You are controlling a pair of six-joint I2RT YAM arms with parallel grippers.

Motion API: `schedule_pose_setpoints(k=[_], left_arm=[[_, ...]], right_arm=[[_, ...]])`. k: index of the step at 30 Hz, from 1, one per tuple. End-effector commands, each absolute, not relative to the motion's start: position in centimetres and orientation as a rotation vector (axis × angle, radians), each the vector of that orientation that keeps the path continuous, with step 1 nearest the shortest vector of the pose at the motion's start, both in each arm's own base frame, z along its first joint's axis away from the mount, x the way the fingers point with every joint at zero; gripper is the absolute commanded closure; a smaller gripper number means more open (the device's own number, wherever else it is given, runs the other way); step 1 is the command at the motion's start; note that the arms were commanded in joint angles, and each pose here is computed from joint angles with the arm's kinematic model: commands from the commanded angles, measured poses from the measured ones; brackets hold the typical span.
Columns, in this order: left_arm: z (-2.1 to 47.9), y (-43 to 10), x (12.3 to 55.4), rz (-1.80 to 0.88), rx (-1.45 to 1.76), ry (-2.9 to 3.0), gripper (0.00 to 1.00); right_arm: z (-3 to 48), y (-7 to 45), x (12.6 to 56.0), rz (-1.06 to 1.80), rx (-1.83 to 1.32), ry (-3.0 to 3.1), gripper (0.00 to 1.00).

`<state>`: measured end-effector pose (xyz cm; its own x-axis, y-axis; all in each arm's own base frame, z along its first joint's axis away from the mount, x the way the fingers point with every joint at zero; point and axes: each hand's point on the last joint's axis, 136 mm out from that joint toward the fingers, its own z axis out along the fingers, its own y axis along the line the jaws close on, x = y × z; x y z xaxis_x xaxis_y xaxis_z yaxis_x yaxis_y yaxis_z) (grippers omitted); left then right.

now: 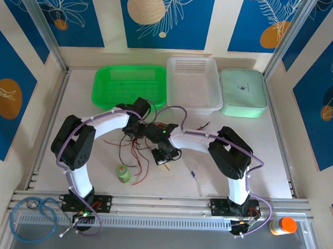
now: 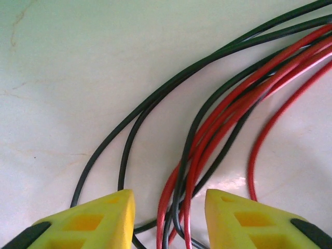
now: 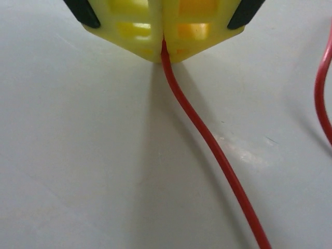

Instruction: Untangle the cables

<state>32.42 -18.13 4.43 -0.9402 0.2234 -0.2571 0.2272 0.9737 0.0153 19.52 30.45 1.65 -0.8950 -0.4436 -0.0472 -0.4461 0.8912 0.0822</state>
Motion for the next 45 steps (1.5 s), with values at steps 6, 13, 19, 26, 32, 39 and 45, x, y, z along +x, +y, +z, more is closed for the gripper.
schedule_pose_setpoints(k=[6,13,19,26,32,39,45], left_arm=[[6.5,-20.2,31.9,-0.141,0.428,2.833,0.48],[4.0,-20.2,32.2,-0.034,0.415,2.851,0.48],[3.6,-16.5,34.8,0.327,0.333,2.757,0.46],[0.4,-16.2,34.8,0.407,0.365,2.813,0.72],[-0.7,-15.8,34.4,0.432,0.373,2.833,1.0],[-0.4,-15.8,34.5,0.426,0.37,2.828,1.0],[-0.5,-15.5,34.3,0.436,0.369,2.83,1.0]], right_arm=[[3.6,27.4,20.2,0.137,-0.61,2.988,1.0],[6.4,25.5,20.7,0.263,-0.48,2.95,1.0],[7.8,24.8,21.0,0.379,-0.381,2.926,1.0],[10.9,20.6,22.6,0.414,-0.16,2.86,1.0],[16.4,13.8,24.0,0.478,0.163,2.71,1.0],[21.7,8.8,24.6,0.526,0.347,2.557,1.0],[26.4,6.1,25.5,0.451,0.363,2.441,1.0]])
